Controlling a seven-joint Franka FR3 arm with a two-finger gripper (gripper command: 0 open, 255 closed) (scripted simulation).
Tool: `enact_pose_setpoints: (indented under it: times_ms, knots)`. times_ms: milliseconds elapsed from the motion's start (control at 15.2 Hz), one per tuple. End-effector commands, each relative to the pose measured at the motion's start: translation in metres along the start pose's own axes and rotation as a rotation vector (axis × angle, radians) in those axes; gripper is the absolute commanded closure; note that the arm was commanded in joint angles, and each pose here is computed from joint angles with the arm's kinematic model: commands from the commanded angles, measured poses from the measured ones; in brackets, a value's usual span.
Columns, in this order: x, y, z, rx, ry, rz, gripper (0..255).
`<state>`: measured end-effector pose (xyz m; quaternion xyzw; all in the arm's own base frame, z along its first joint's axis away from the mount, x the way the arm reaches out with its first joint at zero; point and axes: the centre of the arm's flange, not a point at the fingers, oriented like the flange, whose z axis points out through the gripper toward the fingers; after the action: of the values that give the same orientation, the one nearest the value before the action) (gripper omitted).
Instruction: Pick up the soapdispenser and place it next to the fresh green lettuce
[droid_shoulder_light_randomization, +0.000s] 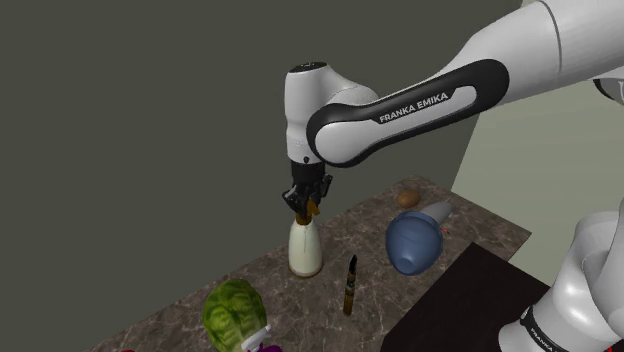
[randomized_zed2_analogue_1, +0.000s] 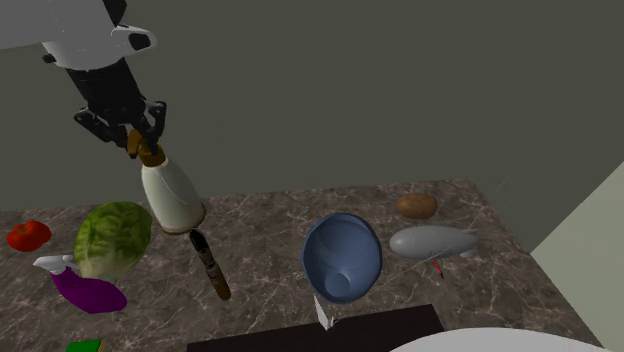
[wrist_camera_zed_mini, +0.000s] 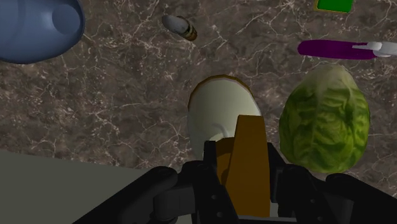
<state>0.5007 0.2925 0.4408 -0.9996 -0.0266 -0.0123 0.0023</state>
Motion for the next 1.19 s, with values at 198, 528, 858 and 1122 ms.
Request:
enact_pose_setpoints:
  times_ms: [198,528,858,1122]
  knots:
    - [0.000,0.000,0.027,0.000,0.001,0.000,255]
    - [-0.001,0.000,0.053,0.000,0.001,0.000,255]
    - [-0.002,0.000,0.080,0.000,0.001,0.000,255]
    - [-0.002,0.000,0.101,0.000,0.001,0.000,255]
